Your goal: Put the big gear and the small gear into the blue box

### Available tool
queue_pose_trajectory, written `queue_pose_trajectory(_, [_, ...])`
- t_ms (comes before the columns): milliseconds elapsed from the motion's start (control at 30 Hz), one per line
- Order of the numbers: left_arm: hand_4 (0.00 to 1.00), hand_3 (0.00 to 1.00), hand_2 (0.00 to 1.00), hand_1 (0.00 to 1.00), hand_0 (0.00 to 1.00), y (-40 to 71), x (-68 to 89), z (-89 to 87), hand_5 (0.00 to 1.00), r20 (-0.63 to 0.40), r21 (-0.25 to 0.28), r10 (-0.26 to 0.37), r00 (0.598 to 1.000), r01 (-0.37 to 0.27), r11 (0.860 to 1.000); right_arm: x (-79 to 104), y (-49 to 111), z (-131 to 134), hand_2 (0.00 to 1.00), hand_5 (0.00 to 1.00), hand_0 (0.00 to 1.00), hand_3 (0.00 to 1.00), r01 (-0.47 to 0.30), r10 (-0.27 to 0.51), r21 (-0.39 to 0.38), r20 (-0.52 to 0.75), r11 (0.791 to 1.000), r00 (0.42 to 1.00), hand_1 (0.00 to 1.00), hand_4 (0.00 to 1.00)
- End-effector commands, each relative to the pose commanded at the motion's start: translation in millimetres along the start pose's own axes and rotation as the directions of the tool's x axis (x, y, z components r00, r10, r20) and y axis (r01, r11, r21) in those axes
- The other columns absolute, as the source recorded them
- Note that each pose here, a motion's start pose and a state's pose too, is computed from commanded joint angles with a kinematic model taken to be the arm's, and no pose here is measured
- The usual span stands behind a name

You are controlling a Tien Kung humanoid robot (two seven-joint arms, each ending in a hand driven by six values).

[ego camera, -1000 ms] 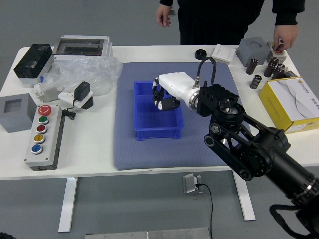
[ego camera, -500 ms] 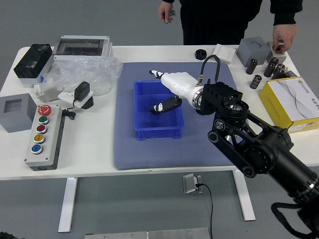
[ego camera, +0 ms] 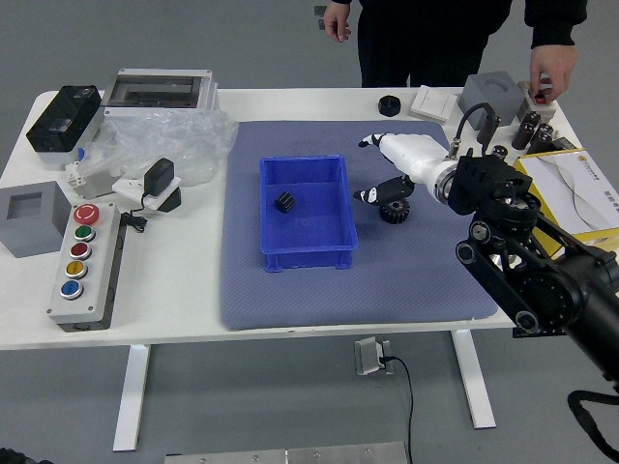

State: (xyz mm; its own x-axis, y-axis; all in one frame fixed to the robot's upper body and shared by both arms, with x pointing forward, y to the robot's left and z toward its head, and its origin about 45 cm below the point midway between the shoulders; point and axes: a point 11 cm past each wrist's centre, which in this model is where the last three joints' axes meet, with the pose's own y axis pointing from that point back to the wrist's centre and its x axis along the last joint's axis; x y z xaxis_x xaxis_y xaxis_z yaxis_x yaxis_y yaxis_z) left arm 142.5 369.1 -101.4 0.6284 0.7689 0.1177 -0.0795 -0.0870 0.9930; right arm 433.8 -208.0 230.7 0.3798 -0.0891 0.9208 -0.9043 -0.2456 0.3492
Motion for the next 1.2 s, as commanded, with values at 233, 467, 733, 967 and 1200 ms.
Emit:
queue_pose_trajectory(233, [0.829, 0.846, 0.868, 0.870, 0.889, 0.1, 0.5, -0.1, 0.524, -0.001, 0.000, 0.001, 1.000, -0.001, 1.000, -12.9, -4.8, 14, 0.823, 0.400, 0.741, 0.685, 0.045, -0.046, -0.038, -0.012, 0.998, 0.999, 0.702, 0.808])
queue_pose_trajectory(467, [0.829, 0.846, 0.867, 0.868, 0.889, 0.0, -0.2, 0.5, 0.525, -0.001, -0.001, -0.002, 1.000, 0.002, 1.000, -22.9, -10.2, 21, 0.806, 0.400, 0.715, 0.702, 0.079, -0.082, -0.071, -0.042, 0.994, 0.996, 0.659, 0.807])
queue_pose_trajectory(733, [0.829, 0.844, 0.866, 0.868, 0.888, -0.1, -1.1, 0.7, 0.523, 0.002, -0.001, -0.005, 1.000, 0.005, 1.000, -30.9, -15.2, 24, 0.797, 0.375, 0.753, 0.816, 0.103, -0.109, -0.086, -0.069, 0.991, 0.992, 0.691, 0.793])
queue_pose_trajectory(967, [0.829, 0.844, 0.865, 0.867, 0.888, -0.4, -2.1, -0.1, 0.525, 0.005, 0.002, -0.007, 1.000, 0.006, 1.000, -33.5, -17.3, 25, 0.816, 0.360, 0.771, 0.854, 0.113, -0.121, -0.096, -0.085, 0.989, 0.989, 0.733, 0.782])
queue_pose_trajectory(1200, [0.829, 0.842, 0.865, 0.867, 0.888, -0.4, -2.0, -0.2, 0.525, 0.008, 0.003, -0.006, 1.000, 0.006, 1.000, -34.4, -19.0, 24, 0.833, 0.338, 0.783, 0.862, 0.118, -0.127, -0.099, -0.095, 0.988, 0.987, 0.753, 0.764])
